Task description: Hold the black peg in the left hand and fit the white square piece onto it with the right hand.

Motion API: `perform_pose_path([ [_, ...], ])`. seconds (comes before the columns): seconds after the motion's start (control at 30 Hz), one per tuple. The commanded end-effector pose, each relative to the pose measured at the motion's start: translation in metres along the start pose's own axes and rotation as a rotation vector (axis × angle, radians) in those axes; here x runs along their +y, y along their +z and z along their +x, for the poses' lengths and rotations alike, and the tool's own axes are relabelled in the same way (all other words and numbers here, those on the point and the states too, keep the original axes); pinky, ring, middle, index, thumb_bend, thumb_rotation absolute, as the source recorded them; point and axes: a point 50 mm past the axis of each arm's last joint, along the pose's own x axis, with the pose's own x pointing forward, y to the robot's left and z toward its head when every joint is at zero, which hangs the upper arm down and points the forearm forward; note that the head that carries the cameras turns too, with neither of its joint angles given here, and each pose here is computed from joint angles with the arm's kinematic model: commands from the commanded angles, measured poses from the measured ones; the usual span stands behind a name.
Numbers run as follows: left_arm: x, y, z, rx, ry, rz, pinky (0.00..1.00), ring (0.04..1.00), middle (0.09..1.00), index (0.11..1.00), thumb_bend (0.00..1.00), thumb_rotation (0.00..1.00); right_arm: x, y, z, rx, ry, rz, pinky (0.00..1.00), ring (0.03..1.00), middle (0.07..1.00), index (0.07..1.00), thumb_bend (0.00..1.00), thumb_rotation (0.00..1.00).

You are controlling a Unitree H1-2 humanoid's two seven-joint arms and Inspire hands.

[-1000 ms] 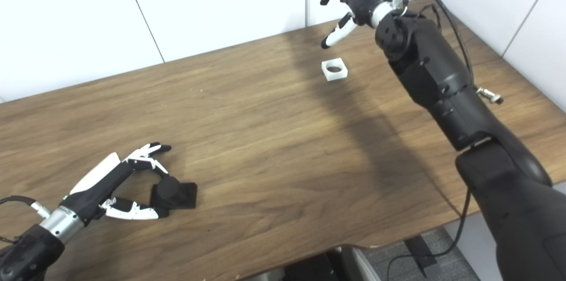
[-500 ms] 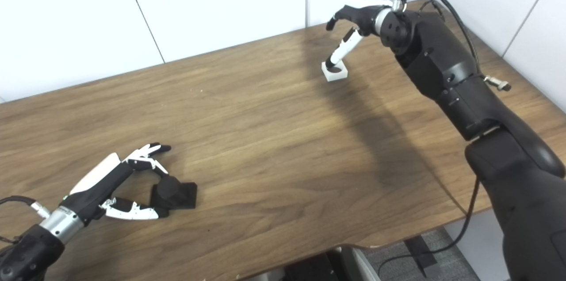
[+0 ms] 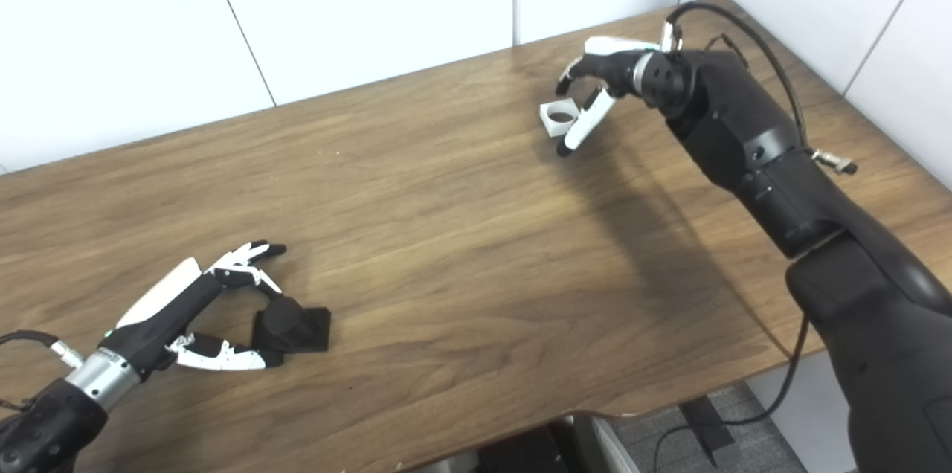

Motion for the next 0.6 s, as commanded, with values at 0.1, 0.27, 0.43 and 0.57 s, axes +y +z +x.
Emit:
perform_pose_path([
  [0.1,-0.001,-0.010,-0.010,0.078,-0.056,0.023,0.99,1.000,0.953,0.490,0.52,0.05,-0.019,0.004,0.001,-0.014,-0.058,-0.002,0.93,0.986,0.983,0.833,0.97,0.38],
  [0.27,-0.002,-0.010,-0.013,0.092,-0.064,0.028,1.00,1.000,0.955,0.491,0.52,0.05,-0.009,0.002,0.006,-0.011,-0.048,0.015,0.95,0.978,0.970,0.825,0.95,0.36],
  [0.43,-0.003,-0.009,-0.015,0.099,-0.057,0.016,1.00,1.000,0.955,0.491,0.52,0.05,0.001,0.001,0.010,-0.009,-0.056,0.020,0.92,0.963,0.960,0.823,0.91,0.33],
  [0.57,-0.004,-0.009,-0.015,0.099,-0.058,0.013,0.99,1.000,0.958,0.491,0.52,0.05,0.008,-0.001,0.014,-0.005,-0.074,0.017,0.91,0.946,0.941,0.812,0.86,0.31],
])
